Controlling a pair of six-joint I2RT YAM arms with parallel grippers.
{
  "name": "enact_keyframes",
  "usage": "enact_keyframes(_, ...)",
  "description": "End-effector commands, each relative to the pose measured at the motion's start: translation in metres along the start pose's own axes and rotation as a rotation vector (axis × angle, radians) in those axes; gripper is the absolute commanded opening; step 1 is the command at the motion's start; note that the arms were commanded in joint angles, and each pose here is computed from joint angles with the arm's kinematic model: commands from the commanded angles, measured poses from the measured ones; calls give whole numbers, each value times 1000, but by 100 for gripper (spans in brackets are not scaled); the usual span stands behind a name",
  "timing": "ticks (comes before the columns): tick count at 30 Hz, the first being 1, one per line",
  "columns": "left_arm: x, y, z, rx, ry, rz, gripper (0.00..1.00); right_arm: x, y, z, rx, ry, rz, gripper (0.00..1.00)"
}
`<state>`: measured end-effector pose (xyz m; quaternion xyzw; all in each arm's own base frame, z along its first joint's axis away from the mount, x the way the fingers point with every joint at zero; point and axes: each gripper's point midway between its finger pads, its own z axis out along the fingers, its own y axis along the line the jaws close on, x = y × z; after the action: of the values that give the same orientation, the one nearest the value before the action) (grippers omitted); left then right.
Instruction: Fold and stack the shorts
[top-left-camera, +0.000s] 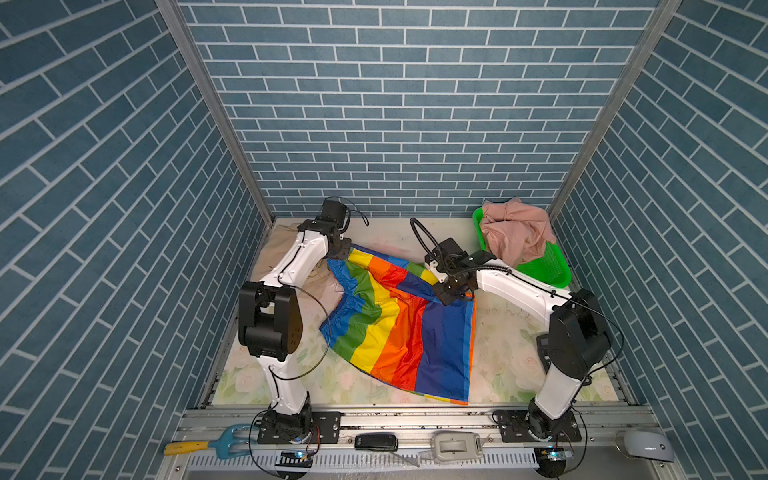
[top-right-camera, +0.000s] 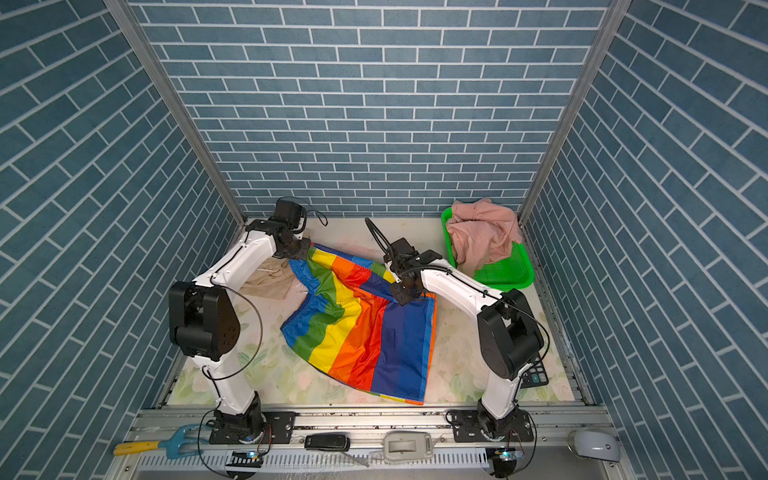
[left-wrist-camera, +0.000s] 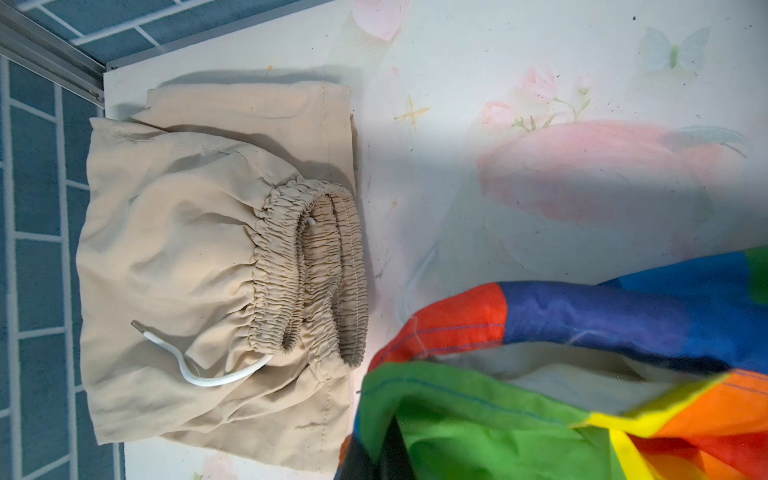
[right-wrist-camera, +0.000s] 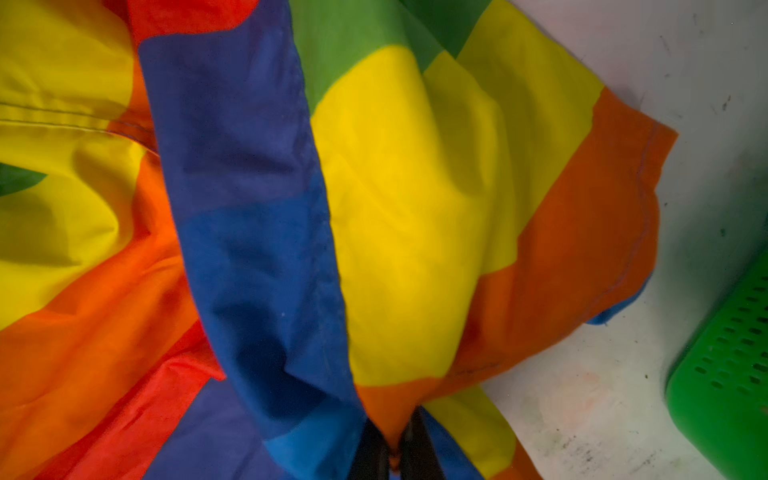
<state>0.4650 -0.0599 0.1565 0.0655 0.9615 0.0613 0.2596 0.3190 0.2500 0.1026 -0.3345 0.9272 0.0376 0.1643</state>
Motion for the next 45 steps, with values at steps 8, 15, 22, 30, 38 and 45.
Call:
enact_keyframes(8,-2,-6,-7,12,-7,13,0,11,14,41,-81,85,15,16)
enact_keyframes(15,-2,-7,-6,17,-5,14,0,9,10,43,-62,85,17,26)
enact_keyframes(22,-2,-9,-6,21,-5,16,0,2,9,39,-54,66,20,25)
enact_keyframes(30,-2,-14,-6,25,-6,25,0,-4,1,33,-8,43,22,17)
enact_keyframes(38,-2,-14,-6,24,-6,29,0,-12,-5,27,17,27,14,19)
enact_keyframes(45,-1,-14,-6,22,-4,31,0,-16,-5,28,17,23,14,24)
